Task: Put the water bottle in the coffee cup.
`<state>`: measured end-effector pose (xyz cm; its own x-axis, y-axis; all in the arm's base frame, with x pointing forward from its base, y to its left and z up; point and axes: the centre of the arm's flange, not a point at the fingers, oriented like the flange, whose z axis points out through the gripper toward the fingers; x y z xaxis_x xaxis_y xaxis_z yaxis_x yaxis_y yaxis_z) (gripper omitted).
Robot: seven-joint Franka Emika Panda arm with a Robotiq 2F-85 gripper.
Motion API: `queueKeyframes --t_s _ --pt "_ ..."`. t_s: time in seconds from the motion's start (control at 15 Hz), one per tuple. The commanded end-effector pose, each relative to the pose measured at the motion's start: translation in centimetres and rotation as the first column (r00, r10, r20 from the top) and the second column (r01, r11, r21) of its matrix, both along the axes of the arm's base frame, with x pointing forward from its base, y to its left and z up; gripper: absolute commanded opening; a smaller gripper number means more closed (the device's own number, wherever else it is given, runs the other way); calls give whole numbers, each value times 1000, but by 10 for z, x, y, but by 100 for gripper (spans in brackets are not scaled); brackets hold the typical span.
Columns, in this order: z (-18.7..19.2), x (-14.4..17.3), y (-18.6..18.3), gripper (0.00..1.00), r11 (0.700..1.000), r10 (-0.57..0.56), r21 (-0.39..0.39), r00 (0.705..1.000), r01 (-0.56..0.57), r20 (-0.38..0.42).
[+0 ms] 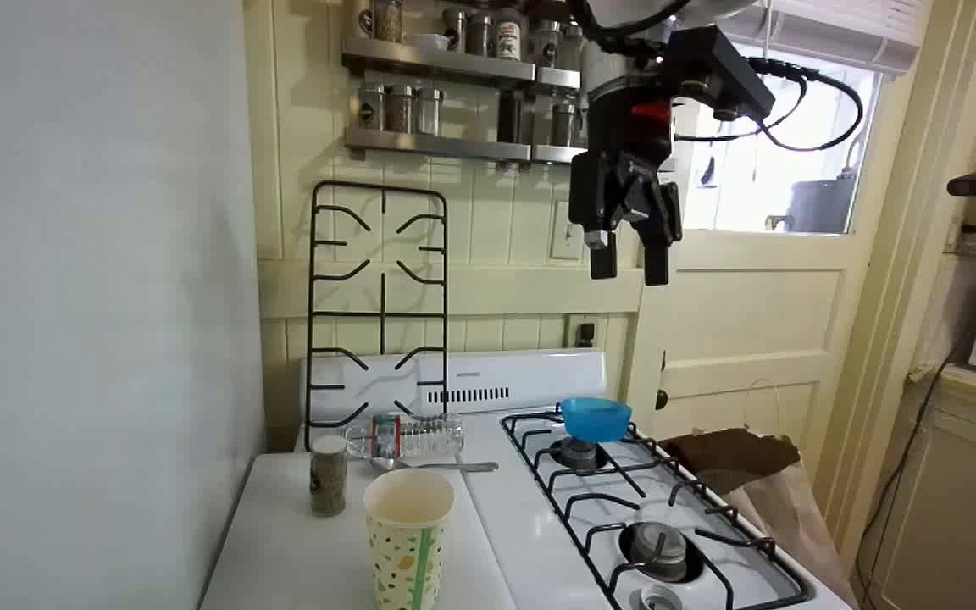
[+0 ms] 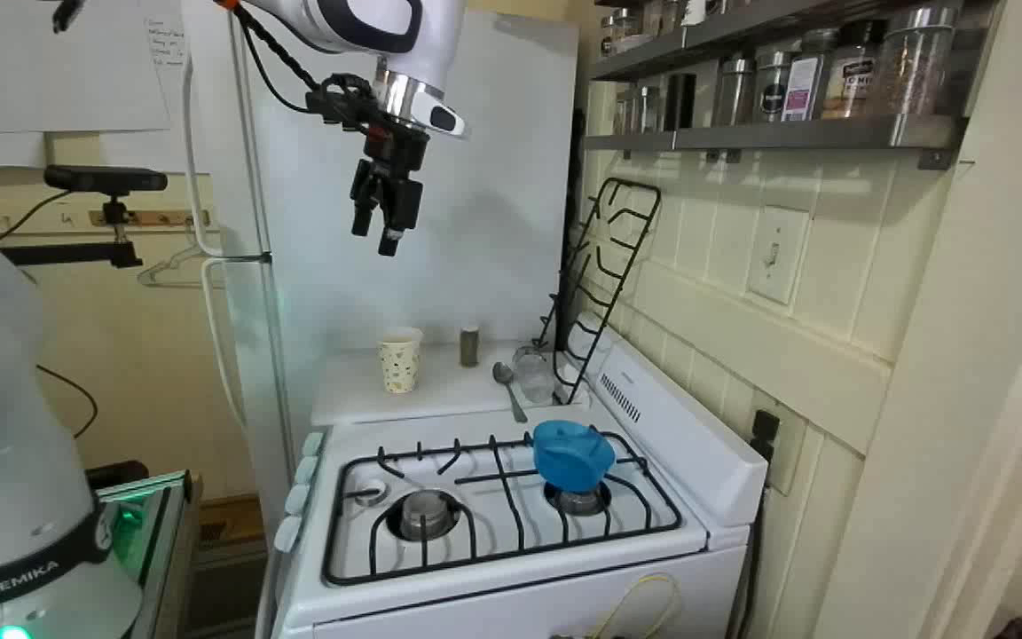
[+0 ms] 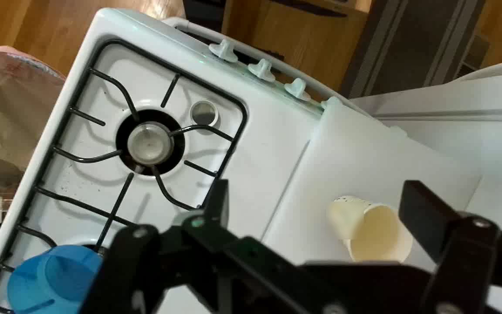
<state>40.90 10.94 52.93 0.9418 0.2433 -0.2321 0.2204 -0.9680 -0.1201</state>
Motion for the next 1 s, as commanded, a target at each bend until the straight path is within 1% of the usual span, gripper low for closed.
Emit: queueKeyframes --t_s 0.0,0.73,0.8,0.87,0.93 --pt "0 0 0 100 1000 0 0 1000 0 0" --pt "0 0 0 100 1000 0 0 1000 0 0" --pt "1 9 -2 100 997 46 -58 999 -46 11" --pt "3 17 -8 100 993 79 -89 997 -77 20" --pt "4 23 -14 100 984 121 -135 992 -118 17"
